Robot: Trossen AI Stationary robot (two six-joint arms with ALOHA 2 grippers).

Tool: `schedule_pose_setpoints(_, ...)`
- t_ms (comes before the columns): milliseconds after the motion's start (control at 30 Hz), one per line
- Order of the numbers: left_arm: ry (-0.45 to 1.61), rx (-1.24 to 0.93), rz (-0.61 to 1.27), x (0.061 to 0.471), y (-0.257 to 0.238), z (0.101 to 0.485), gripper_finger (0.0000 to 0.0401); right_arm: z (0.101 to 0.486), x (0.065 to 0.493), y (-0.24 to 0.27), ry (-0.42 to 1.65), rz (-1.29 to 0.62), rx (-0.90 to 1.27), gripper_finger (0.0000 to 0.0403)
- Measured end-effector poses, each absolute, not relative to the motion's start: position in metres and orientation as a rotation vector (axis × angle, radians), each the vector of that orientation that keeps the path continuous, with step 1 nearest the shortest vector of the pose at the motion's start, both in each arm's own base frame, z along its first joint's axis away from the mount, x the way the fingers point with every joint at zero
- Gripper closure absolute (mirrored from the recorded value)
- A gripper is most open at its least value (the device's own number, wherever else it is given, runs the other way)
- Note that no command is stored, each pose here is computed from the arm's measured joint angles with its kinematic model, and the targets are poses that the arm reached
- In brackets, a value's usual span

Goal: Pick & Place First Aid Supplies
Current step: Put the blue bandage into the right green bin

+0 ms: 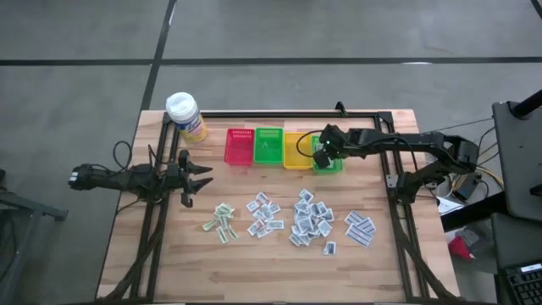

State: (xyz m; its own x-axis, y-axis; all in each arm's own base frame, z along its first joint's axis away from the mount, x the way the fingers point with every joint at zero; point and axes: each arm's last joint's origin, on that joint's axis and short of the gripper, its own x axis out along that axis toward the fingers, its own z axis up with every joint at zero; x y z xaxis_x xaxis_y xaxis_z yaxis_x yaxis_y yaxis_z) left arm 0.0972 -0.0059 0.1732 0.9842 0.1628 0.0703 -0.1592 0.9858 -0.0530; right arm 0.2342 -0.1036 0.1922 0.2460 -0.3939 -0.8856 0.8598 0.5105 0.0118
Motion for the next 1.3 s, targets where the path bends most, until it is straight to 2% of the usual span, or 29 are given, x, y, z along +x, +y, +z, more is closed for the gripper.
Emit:
schedule_pose_setpoints(367,-0.075,-0.047,0.162,0.097,-0.006,0.173,0.0243,0.172,0.241,-0.106,1.068,-0.923,0.566,0.0394)
schedule_pose_setpoints(633,-0.075,-0.048,0.162,0.097,-0.006,0.173,0.0243,0.172,0.24,-0.106,1.075,-0.921,0.539,0.0392)
schedule_pose_setpoints(1067,-0.075,-0.048,0.162,0.097,-0.006,0.173,0.0243,0.178,0.239,-0.105,1.062,-0.903,0.516,0.03)
schedule_pose_setpoints(1300,-0.075,-0.048,0.162,0.097,-0.006,0.173,0.0243,0.208,0.224,-0.096,0.967,-0.835,0.639,0.0291)
